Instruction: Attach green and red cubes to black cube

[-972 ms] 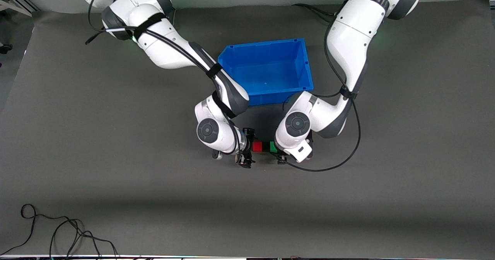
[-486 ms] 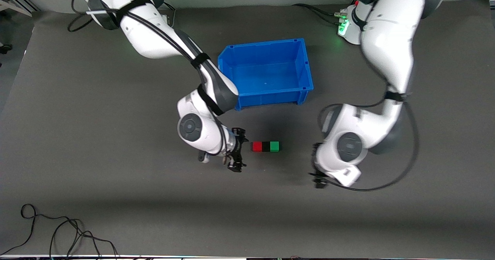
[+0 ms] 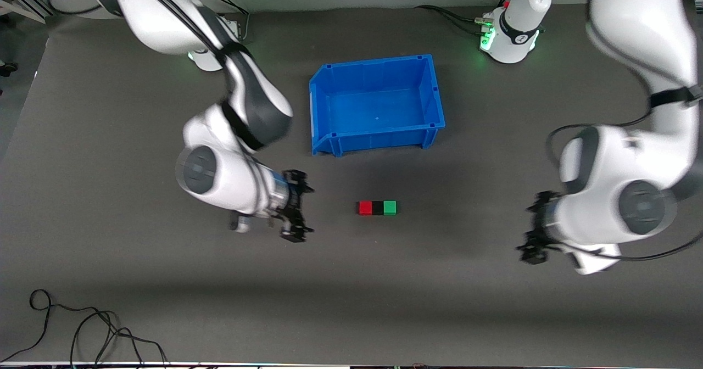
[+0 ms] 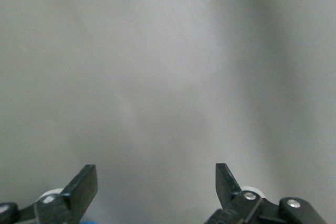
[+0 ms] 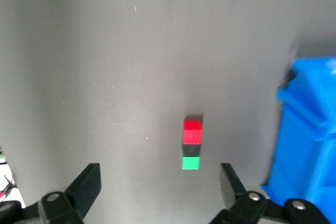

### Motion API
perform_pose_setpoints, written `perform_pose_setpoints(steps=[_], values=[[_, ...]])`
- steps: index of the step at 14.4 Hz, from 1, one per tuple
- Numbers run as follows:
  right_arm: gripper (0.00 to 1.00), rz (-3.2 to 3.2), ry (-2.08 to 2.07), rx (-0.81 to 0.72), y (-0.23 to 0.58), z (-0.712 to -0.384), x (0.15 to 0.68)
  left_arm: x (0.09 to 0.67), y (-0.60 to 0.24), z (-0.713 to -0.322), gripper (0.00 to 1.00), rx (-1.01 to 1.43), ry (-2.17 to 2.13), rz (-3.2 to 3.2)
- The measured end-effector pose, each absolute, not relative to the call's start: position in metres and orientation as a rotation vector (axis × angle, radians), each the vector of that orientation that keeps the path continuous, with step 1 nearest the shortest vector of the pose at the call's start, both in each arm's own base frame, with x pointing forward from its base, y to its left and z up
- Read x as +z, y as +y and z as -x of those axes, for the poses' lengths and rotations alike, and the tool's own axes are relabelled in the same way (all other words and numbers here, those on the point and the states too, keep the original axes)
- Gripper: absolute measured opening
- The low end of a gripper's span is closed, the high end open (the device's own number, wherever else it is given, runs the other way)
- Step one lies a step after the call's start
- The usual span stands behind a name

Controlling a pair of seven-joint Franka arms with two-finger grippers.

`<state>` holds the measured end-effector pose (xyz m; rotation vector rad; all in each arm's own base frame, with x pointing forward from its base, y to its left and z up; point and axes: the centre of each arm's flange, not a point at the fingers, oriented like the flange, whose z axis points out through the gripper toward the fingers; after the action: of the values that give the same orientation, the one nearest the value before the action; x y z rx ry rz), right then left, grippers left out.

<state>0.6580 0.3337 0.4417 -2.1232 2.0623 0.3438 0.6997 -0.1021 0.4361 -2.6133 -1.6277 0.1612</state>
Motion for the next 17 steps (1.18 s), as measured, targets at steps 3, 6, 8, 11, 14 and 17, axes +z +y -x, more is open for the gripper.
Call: perform_pose_setpoints(steps=[3, 6, 8, 11, 14, 17], values=[[1.0, 2.235, 1.944, 0.327, 0.288, -0.642, 0.497, 0.486, -0.026, -0.68, 1.0, 0.232, -1.424, 2.716], [1.0, 2.434, 1.801, 0.229, 0.25, -0.615, 0.517, 0.531, 0.038, -0.654, 1.0, 0.276, -1.271, 2.798], [1.0, 2.58, 1.717, 0.153, 0.232, -0.597, 0.525, 0.555, 0.062, -0.64, 1.0, 0.268, -1.204, 2.842], [1.0, 2.637, 1.663, 0.128, 0.209, -0.584, 0.543, 0.579, 0.075, -0.628, 1.0, 0.27, -1.077, 2.894], [1.0, 2.712, 1.53, 0.145, 0.17, -0.584, 0.556, 0.588, 0.078, -0.628, 1.0, 0.233, -0.945, 2.922], [1.0, 2.784, 1.34, 0.129, 0.133, -0.588, 0.568, 0.589, 0.073, -0.629, 1.0, 0.228, -0.712, 2.992]])
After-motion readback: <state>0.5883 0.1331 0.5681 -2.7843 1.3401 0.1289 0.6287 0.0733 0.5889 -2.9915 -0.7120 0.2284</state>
